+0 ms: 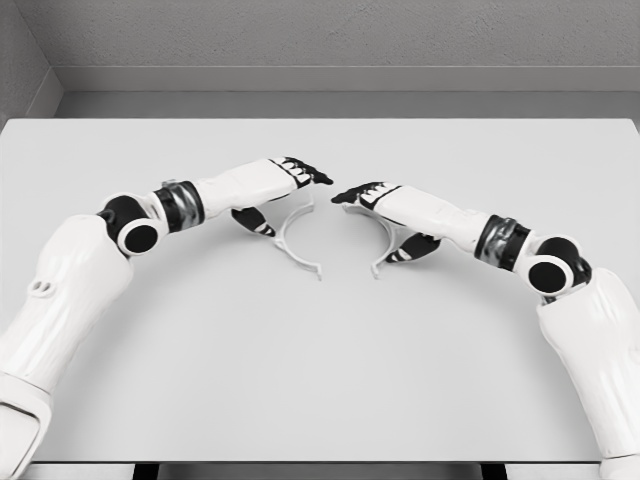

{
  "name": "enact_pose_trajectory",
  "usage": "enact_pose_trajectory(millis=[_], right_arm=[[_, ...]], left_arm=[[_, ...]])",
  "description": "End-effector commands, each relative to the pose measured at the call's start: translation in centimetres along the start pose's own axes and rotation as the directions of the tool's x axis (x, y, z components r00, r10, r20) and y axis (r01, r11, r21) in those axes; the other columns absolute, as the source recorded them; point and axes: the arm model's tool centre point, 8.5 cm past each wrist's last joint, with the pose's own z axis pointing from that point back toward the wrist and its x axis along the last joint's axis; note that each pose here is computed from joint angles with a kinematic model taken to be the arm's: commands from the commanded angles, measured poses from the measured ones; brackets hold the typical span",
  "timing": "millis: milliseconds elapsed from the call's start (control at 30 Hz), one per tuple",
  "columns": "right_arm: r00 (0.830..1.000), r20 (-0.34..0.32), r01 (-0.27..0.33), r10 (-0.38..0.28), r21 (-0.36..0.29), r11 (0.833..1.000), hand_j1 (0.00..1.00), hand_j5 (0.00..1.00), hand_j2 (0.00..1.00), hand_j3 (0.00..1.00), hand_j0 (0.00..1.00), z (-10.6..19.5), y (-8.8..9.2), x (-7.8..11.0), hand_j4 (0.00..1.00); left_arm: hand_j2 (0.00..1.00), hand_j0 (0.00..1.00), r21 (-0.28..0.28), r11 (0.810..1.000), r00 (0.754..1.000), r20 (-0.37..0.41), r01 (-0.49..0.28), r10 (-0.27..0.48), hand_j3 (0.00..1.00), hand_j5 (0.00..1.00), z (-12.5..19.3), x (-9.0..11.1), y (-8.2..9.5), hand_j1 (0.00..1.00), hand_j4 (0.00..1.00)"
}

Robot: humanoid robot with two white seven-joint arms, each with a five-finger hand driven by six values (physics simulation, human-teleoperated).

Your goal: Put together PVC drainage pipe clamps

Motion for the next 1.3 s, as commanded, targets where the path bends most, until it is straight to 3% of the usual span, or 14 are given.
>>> enact_pose_trajectory(millis=[0,100,133,267,400,467,600,700,1200,1267], right_arm=[[1.000,0.006,0.009,-0.008,-0.009,1.000,1.00,1.00,1.00,1.00,1.00,-0.1,-0.1,0.1,1.00],[1.000,-0.009,0.017,-0.017,-0.015,1.000,1.00,1.00,1.00,1.00,1.00,0.7,0.1,-0.3,1.00],[1.000,-0.024,-0.012,0.011,-0.027,1.000,1.00,1.00,1.00,1.00,1.00,1.8,-0.9,-0.6,1.00],[0.996,-0.085,-0.029,0.022,-0.082,0.996,1.00,1.00,1.00,1.00,1.00,6.3,-2.8,-2.1,1.00],[0.994,-0.088,0.049,-0.070,-0.218,0.975,1.00,1.00,1.00,1.00,1.00,15.7,-8.1,-4.1,1.00],[0.987,-0.122,0.068,-0.104,-0.273,0.960,1.00,1.00,1.00,1.00,1.00,18.7,-8.1,-4.7,1.00],[0.990,-0.077,0.092,-0.116,-0.265,0.960,1.00,1.00,1.00,1.00,1.00,18.7,-6.2,-2.9,1.00],[0.987,-0.067,0.121,-0.149,-0.311,0.943,1.00,1.00,1.00,1.00,1.00,19.9,-6.3,-3.0,1.00],[0.985,-0.033,0.148,-0.166,-0.309,0.939,1.00,1.00,1.00,1.00,1.00,18.6,-4.9,-2.3,1.00],[0.984,-0.018,0.161,-0.177,-0.329,0.931,1.00,1.00,1.00,1.00,1.00,18.0,-4.5,-2.1,1.00]], left_arm=[[1.00,1.00,-0.006,1.000,1.000,0.006,-0.009,0.009,1.00,1.00,-0.2,0.2,0.0,1.00,1.00],[1.00,1.00,-0.003,1.000,1.000,0.017,-0.013,0.013,1.00,1.00,-0.7,0.6,0.0,1.00,1.00],[1.00,1.00,-0.003,1.000,1.000,0.017,-0.013,0.013,1.00,1.00,-0.7,0.6,0.0,1.00,1.00],[1.00,1.00,0.001,1.000,1.000,0.008,-0.011,0.011,1.00,1.00,-0.4,0.3,0.3,1.00,1.00],[1.00,1.00,0.000,1.000,1.000,0.013,-0.010,0.010,1.00,1.00,-0.6,0.5,0.3,1.00,1.00],[1.00,1.00,0.001,1.000,1.000,0.014,-0.011,0.011,1.00,1.00,-0.6,0.5,0.3,1.00,1.00],[1.00,1.00,0.001,1.000,1.000,0.024,-0.015,0.015,1.00,1.00,-1.0,0.9,0.1,1.00,1.00],[1.00,1.00,0.003,1.000,1.000,0.026,-0.015,0.015,1.00,1.00,-1.1,1.0,0.1,1.00,1.00],[1.00,1.00,-0.003,1.000,0.998,0.059,-0.020,0.020,1.00,1.00,-2.6,2.5,0.1,1.00,1.00],[1.00,1.00,-0.004,1.000,0.998,0.058,-0.018,0.018,1.00,1.00,-2.6,2.4,0.1,1.00,1.00]])
